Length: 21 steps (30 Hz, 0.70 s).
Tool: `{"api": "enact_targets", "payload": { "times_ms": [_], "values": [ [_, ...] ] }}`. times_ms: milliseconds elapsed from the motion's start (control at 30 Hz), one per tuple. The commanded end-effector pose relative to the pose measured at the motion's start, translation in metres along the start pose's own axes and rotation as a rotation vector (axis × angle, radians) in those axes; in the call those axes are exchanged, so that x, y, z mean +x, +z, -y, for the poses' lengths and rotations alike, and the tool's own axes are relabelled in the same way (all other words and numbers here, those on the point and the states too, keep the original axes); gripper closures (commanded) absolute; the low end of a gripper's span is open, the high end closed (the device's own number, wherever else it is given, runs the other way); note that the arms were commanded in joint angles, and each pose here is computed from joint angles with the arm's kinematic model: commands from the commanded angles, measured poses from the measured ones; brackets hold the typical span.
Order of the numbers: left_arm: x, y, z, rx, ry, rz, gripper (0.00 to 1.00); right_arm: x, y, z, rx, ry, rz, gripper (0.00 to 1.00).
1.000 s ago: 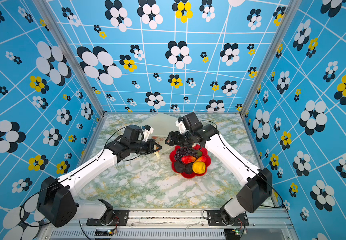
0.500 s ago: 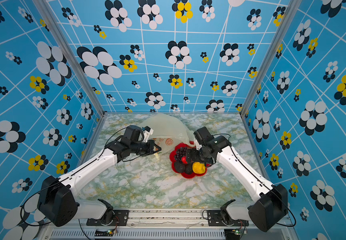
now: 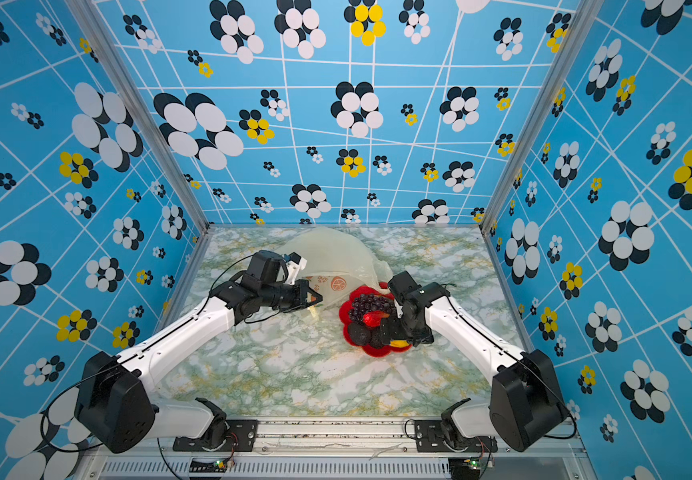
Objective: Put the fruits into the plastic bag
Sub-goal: 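Open the right gripper to drop the fruit and withdraw toward the plate, then grasp the yellow fruit on the plate with the right gripper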
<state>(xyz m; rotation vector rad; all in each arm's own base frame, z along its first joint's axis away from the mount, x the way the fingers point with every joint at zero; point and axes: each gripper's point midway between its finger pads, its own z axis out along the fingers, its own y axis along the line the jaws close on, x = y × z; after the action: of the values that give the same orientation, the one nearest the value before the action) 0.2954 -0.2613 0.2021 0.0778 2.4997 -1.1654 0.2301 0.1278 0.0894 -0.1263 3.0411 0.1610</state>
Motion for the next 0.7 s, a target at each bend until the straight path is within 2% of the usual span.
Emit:
{"api": "enact_targets", "payload": {
  "times_ms": [0, 267, 467, 667],
  "values": [
    [-0.001, -0.009, 0.006, 0.01, 0.022, 0.006, 1.0, -0.008, 0.013, 0.005, 0.024, -0.008, -0.002, 0.09],
    [-0.001, -0.01, 0.004, 0.005, 0.021, 0.008, 1.0, -0.011, 0.023, 0.003, 0.024, -0.014, -0.023, 0.22],
    [-0.002, -0.009, 0.005, 0.007, 0.022, 0.007, 1.0, -0.013, 0.018, 0.005, 0.03, -0.01, 0.0, 0.43],
    [-0.001, -0.009, 0.006, 0.009, 0.024, 0.006, 1.0, -0.014, 0.003, 0.008, 0.036, -0.012, 0.038, 0.56]
  ]
}}
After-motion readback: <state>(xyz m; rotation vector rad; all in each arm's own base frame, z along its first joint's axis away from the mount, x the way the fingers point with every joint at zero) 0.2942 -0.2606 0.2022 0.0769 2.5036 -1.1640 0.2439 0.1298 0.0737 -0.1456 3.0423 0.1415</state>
